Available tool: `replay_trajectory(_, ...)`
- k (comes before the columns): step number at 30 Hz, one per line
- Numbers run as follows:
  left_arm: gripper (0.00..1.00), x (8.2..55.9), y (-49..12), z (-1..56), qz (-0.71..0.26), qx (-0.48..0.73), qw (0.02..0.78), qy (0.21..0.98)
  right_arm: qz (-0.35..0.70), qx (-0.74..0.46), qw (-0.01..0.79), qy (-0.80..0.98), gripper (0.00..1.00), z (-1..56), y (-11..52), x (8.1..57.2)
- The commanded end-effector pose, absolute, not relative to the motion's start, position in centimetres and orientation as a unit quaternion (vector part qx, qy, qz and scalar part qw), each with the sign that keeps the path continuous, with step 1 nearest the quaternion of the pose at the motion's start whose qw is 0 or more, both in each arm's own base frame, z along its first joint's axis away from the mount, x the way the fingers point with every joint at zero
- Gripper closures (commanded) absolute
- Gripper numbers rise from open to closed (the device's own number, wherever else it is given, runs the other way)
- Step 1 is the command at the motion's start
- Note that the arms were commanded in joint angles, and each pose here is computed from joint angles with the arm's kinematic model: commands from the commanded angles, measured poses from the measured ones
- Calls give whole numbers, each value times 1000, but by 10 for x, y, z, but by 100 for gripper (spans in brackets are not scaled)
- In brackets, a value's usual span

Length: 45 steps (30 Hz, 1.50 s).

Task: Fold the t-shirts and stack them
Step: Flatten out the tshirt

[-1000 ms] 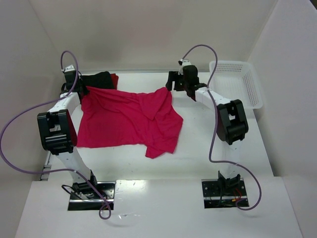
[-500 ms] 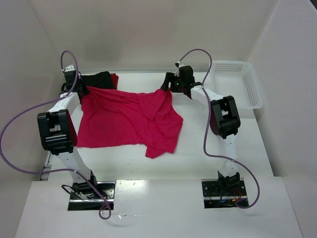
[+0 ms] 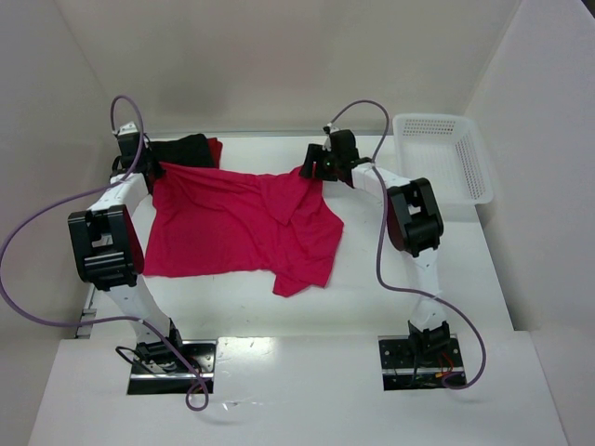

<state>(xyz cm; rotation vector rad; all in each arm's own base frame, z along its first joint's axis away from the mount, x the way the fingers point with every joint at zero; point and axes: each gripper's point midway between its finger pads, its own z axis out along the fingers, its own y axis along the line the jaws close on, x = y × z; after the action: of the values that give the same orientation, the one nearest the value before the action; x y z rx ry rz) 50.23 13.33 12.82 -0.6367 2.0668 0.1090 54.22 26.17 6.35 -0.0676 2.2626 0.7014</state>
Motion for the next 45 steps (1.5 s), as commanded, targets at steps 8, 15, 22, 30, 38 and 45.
replay_trajectory(8, 100, 506, 138, 154, 46, -245, 502, 828, 311, -33, 411, 856, 48, 87, 287, 567)
replay_trajectory(15, 100, 503, 146, 164, 47, -250, 510, 822, 282, -11, 450, 847, 93, 107, 279, 590)
replay_trajectory(22, 100, 492, 156, 207, 34, -250, 541, 802, 258, 3, 547, 796, 100, 220, 235, 605)
replay_trajectory(30, 100, 470, 134, 299, 9, -176, 599, 781, 209, 2, 678, 705, 100, 394, 171, 552)
replay_trajectory(38, 100, 405, 82, 417, -44, -99, 686, 720, 231, -16, 772, 593, 100, 538, 136, 429)
replay_trajectory(45, 100, 349, 78, 496, -12, -116, 744, 658, 209, -12, 801, 561, 100, 559, 104, 342)
